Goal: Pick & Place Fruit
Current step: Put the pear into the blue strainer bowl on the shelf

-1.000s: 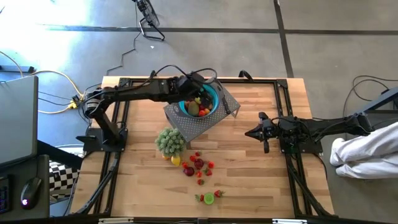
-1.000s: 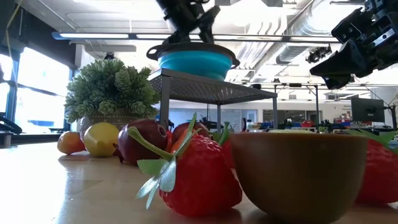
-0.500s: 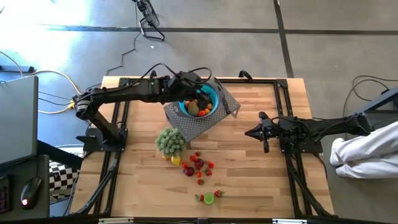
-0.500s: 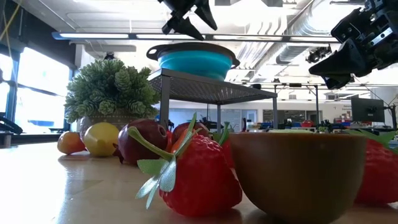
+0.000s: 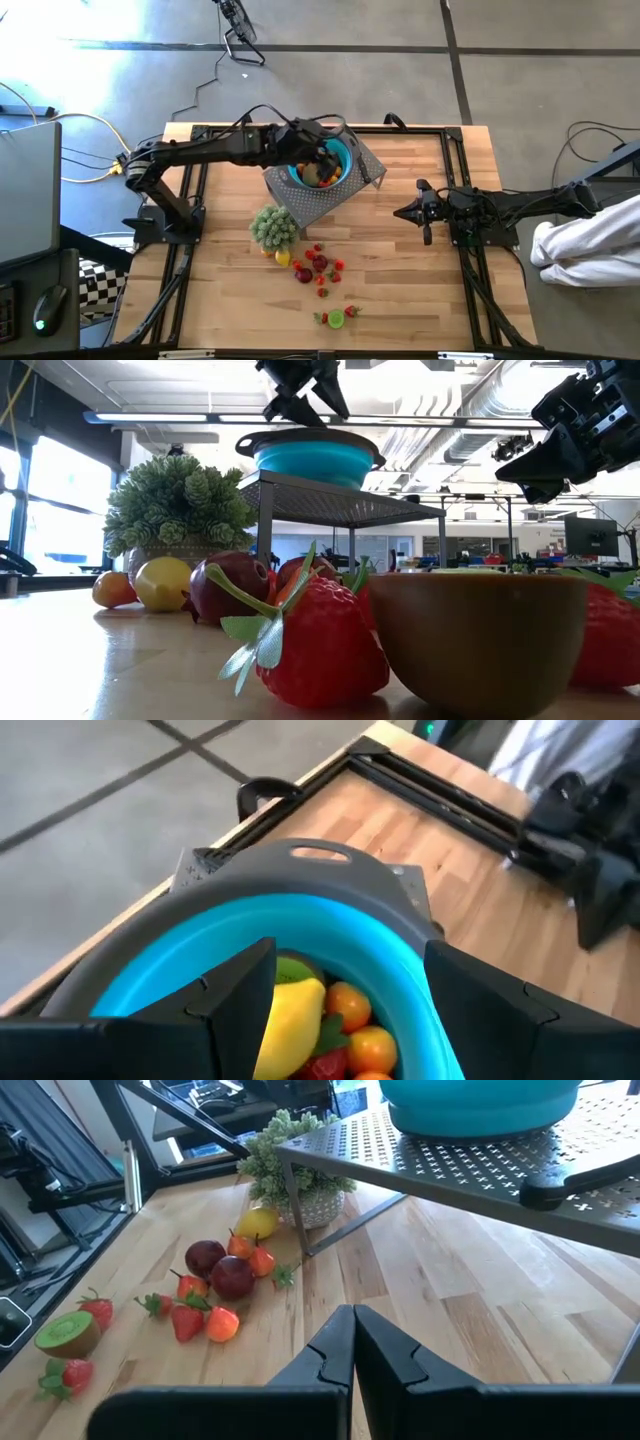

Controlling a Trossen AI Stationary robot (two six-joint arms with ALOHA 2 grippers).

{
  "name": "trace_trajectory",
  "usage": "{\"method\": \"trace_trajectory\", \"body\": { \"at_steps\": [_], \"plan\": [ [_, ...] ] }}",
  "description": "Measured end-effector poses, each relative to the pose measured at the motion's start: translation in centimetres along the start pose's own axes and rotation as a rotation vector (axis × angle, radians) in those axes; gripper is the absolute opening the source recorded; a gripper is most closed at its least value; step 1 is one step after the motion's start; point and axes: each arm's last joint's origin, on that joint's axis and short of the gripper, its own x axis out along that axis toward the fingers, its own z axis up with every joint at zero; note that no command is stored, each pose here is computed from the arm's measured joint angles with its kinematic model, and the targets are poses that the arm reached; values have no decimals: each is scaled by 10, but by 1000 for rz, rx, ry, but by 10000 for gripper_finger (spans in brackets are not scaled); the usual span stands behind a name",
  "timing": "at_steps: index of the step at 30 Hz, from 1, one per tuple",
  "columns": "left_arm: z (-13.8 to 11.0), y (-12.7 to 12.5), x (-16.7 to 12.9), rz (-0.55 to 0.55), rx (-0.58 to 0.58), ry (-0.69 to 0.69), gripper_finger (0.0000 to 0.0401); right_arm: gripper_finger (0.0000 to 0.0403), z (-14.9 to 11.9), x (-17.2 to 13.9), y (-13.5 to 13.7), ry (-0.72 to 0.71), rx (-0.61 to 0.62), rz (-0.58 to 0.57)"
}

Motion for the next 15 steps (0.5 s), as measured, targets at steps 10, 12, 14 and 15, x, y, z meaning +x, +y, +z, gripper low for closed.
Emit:
{"method": "trace_trajectory", "body": {
  "at_steps": [10,12,14,15],
  "plan": [
    [-7,-42,-53,-152,226,-64,251,3,0,0,-1,-11,17,-45],
    [-10,-50,-62,-168,255,-75,251,3,0,0,-1,-12,22,-51],
    [-15,-59,-69,-175,280,-79,251,3,0,0,-1,-12,22,-50],
    [-18,-64,-72,-178,290,-80,251,3,0,0,-1,-12,23,-50]
  ]
}}
